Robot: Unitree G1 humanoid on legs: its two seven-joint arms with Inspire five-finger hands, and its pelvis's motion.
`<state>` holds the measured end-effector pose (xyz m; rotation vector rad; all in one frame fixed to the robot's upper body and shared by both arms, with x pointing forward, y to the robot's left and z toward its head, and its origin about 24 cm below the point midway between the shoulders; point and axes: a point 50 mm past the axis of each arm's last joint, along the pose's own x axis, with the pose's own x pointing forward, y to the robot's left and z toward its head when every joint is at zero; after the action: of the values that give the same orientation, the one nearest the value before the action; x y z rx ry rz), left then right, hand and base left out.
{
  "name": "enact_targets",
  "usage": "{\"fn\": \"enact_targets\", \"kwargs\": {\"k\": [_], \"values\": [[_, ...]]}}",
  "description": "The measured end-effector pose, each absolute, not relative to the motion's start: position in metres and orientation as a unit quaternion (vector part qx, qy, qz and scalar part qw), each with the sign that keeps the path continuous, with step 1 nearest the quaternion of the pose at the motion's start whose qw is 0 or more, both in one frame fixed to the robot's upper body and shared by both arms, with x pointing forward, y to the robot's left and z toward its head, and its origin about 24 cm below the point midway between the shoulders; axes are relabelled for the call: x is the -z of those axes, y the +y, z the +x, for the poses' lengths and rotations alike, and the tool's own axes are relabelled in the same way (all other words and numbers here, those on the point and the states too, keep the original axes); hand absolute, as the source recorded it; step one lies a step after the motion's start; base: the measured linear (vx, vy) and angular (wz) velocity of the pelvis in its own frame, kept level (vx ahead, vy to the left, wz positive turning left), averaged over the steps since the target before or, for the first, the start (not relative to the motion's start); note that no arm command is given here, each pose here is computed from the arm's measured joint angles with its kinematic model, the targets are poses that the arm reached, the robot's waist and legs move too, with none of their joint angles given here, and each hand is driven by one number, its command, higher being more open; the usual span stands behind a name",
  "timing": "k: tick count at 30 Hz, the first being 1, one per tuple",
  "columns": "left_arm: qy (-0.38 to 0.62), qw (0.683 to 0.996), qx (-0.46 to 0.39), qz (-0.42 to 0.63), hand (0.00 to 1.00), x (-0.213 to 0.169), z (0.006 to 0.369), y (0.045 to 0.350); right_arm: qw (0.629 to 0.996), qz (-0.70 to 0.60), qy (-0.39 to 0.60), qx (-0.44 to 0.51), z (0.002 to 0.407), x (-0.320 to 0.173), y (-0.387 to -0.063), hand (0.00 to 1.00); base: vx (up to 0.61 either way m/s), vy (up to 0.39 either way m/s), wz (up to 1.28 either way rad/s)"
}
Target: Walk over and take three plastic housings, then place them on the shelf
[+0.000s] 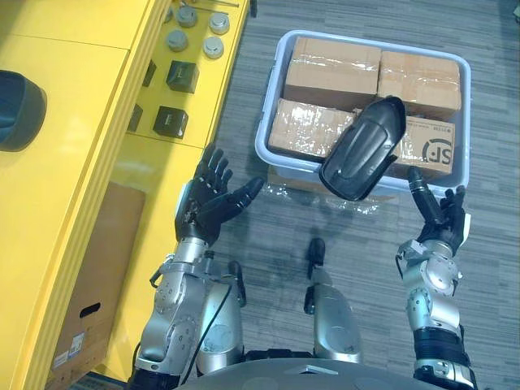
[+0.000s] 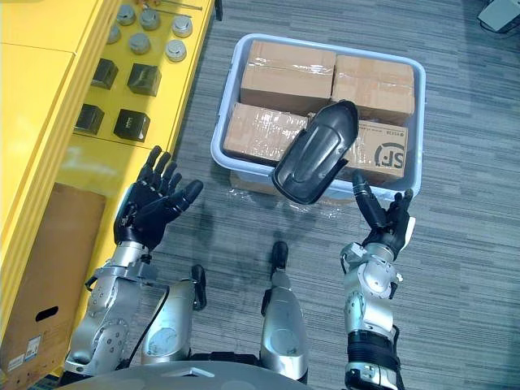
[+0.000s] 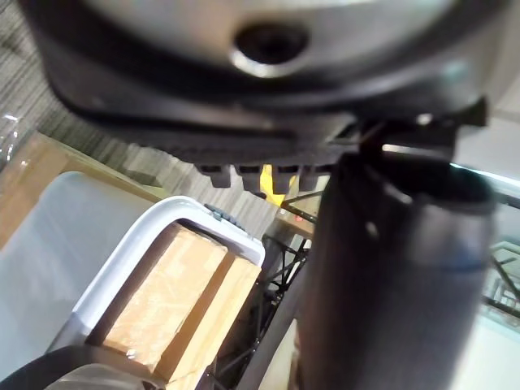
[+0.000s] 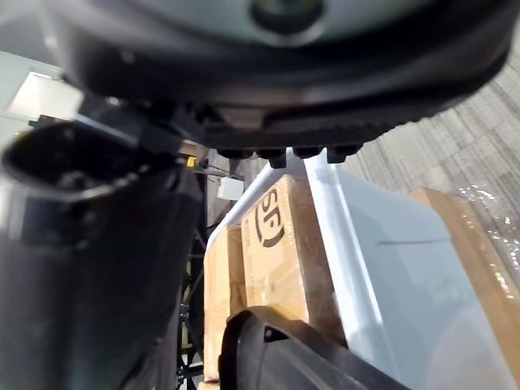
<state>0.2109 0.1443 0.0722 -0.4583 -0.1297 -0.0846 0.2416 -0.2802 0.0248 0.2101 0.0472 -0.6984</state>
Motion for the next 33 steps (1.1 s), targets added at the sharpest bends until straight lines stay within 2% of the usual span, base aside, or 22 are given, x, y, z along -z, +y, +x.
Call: {"fn": "enact_targets", "kwargs": {"k": [16, 23, 33], "values": [[-0.037, 0.976, 0.08, -0.201, 1.0, -0.067, 0.209, 0.137, 0.936, 0.057, 0.131, 0.321, 0.269, -0.013, -0.302, 1.0, -0.04, 0.016, 0.06], [-0.036, 0.976, 0.086, -0.195, 1.0, -0.067, 0.21, 0.137, 0.94, 0.022, 0.144, 0.308, 0.281, -0.031, -0.325, 1.0, -0.06, 0.024, 0.01], [-0.033, 0.977, 0.087, -0.194, 1.0, -0.067, 0.21, 0.137, 0.945, -0.007, 0.134, 0.299, 0.298, -0.06, -0.34, 1.0, -0.05, 0.029, 0.0]]}}
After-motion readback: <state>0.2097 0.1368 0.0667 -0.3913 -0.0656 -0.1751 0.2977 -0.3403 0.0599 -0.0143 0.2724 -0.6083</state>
